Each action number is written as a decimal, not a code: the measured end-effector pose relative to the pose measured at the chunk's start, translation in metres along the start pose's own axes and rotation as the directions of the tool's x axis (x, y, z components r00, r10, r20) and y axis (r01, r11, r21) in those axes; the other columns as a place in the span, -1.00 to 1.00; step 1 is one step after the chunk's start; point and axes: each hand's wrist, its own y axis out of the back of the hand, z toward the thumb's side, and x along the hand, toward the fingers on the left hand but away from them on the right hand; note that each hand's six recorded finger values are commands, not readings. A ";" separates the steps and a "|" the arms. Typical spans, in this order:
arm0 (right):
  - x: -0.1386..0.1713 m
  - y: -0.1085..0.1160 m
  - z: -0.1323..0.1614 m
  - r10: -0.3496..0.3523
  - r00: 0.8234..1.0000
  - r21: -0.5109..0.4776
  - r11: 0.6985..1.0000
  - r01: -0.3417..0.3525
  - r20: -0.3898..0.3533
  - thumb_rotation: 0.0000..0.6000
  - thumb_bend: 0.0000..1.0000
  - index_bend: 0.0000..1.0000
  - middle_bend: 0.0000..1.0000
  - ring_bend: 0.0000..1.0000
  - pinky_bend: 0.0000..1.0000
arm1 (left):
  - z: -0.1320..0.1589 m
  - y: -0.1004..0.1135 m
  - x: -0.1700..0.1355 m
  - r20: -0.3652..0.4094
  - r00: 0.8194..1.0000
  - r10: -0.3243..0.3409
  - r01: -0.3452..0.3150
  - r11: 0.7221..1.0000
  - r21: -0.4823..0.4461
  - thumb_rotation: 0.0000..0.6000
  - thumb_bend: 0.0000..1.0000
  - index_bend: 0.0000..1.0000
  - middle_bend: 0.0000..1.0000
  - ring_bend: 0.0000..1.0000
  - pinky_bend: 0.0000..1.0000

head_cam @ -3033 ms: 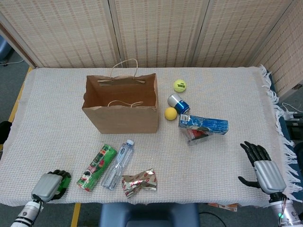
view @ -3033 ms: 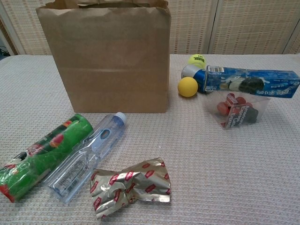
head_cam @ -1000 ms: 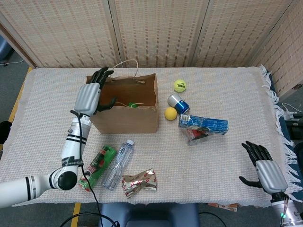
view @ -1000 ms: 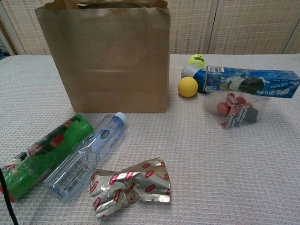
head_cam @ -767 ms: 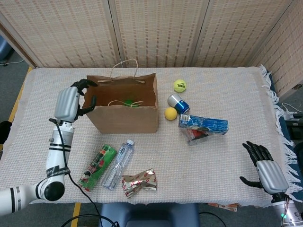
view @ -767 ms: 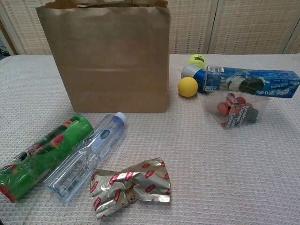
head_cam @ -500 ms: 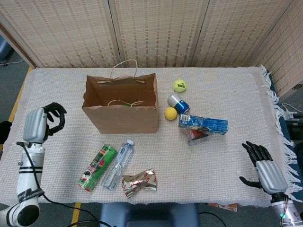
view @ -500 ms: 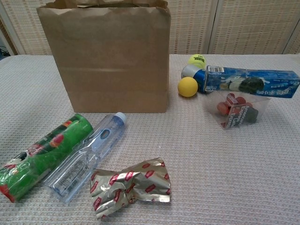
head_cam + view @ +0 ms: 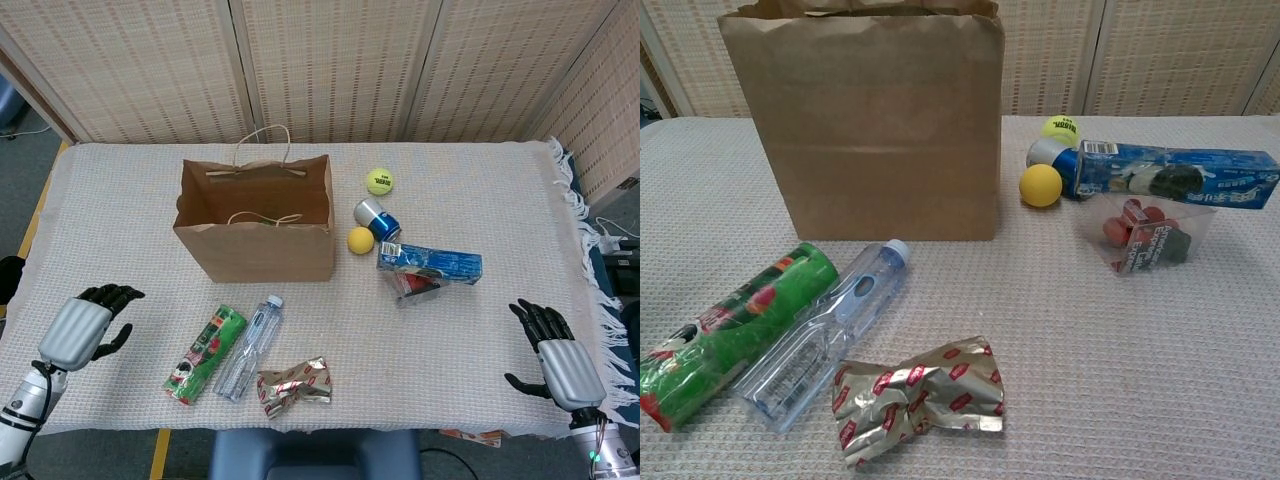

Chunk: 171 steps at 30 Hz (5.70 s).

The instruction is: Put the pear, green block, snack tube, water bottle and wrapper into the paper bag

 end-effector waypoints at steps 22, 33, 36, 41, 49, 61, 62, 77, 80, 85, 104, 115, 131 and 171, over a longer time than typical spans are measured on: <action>0.000 0.000 0.000 0.015 1.000 -0.018 1.000 -0.014 0.004 1.00 -0.88 -1.00 -1.00 -1.00 -1.00 | 0.042 -0.055 0.004 0.577 0.794 -0.189 -0.230 0.786 0.574 1.00 -0.29 -1.00 -1.00 -1.00 -0.97; 0.001 -0.001 0.000 0.023 1.000 -0.030 0.999 -0.023 0.008 1.00 -0.88 -1.00 -1.00 -1.00 -1.00 | 0.064 -0.060 0.000 0.645 0.745 -0.169 -0.299 0.781 0.549 1.00 -0.28 -1.00 -1.00 -1.00 -1.00; 0.001 -0.002 0.000 0.030 0.999 -0.038 0.999 -0.030 0.010 1.00 -0.88 -1.00 -1.00 -1.00 -1.00 | 0.073 -0.070 0.006 0.666 0.718 -0.202 -0.312 0.762 0.567 1.00 -0.28 -1.00 -1.00 -1.00 -1.00; 0.000 -0.002 0.000 0.036 0.999 -0.042 0.999 -0.035 0.011 1.00 -0.87 -1.00 -1.00 -1.00 -1.00 | 0.077 -0.079 0.014 0.682 0.690 -0.243 -0.330 0.733 0.595 1.00 -0.28 -1.00 -1.00 -1.00 -1.00; 0.001 -0.002 0.000 0.047 0.999 -0.050 0.998 -0.046 0.014 1.00 -0.88 -1.00 -1.00 -1.00 -1.00 | 0.075 -0.085 0.025 0.677 0.686 -0.268 -0.338 0.706 0.623 1.00 -0.27 -1.00 -1.00 -1.00 -1.00; 0.001 -0.003 0.000 0.062 0.998 -0.069 0.996 -0.061 0.019 1.00 -0.88 -1.00 -1.00 -1.00 -1.00 | 0.059 -0.093 0.043 0.632 0.695 -0.344 -0.316 0.642 0.698 1.00 -0.27 -1.00 -1.00 -1.00 -1.00; 0.001 -0.003 0.000 0.063 0.998 -0.069 0.996 -0.061 0.019 1.00 -0.88 -1.00 -1.00 -1.00 -1.00 | 0.058 -0.094 0.043 0.629 0.695 -0.348 -0.314 0.640 0.701 1.00 -0.27 -1.00 -1.00 -1.00 -1.00; 0.001 -0.004 0.000 0.065 0.998 -0.070 0.996 -0.063 0.019 1.00 -0.88 -1.00 -1.00 -1.00 -1.00 | 0.063 -0.105 0.050 0.624 0.653 -0.429 -0.311 0.600 0.737 1.00 -0.18 -0.86 -1.00 -1.00 -0.88; 0.001 -0.004 0.000 0.066 0.998 -0.072 0.995 -0.064 0.018 1.00 -0.88 -1.00 -1.00 -1.00 -1.00 | 0.065 -0.105 0.049 0.633 0.644 -0.430 -0.313 0.607 0.731 1.00 0.04 -0.43 -0.65 -0.68 -0.38; 0.001 -0.003 0.001 0.065 0.998 -0.075 0.995 -0.064 0.017 1.00 -0.87 -1.00 -1.00 -1.00 -1.00 | 0.064 -0.104 0.044 0.643 0.628 -0.439 -0.303 0.624 0.721 1.00 0.22 0.13 0.08 0.04 0.33; 0.001 -0.003 0.000 0.061 0.998 -0.085 0.995 -0.059 0.020 1.00 -0.88 -1.00 -1.00 -1.00 -1.00 | -0.015 -0.026 0.057 0.395 0.896 -0.201 -0.157 0.689 0.707 1.00 0.32 0.32 0.31 0.24 0.47; 0.001 -0.003 0.000 0.058 0.998 -0.080 0.995 -0.056 0.022 1.00 -0.88 -1.00 -1.00 -1.00 -1.00 | -0.079 0.037 0.060 0.090 0.988 0.124 -0.153 0.793 0.590 1.00 0.32 0.34 0.32 0.26 0.47; 0.002 -0.003 -0.001 0.060 0.998 -0.081 0.995 -0.058 0.020 1.00 -0.88 -1.00 -1.00 -1.00 -1.00 | -0.013 0.119 0.114 -0.390 0.798 0.460 -0.592 0.718 -0.366 1.00 0.31 0.32 0.31 0.26 0.44; 0.003 -0.002 0.000 0.071 0.997 -0.089 0.994 -0.070 0.014 1.00 -0.88 -1.00 -1.00 -1.00 -1.00 | 0.111 0.123 0.168 -0.144 0.960 0.241 -0.278 0.742 -0.610 1.00 -0.01 -0.13 -0.29 -0.29 -0.06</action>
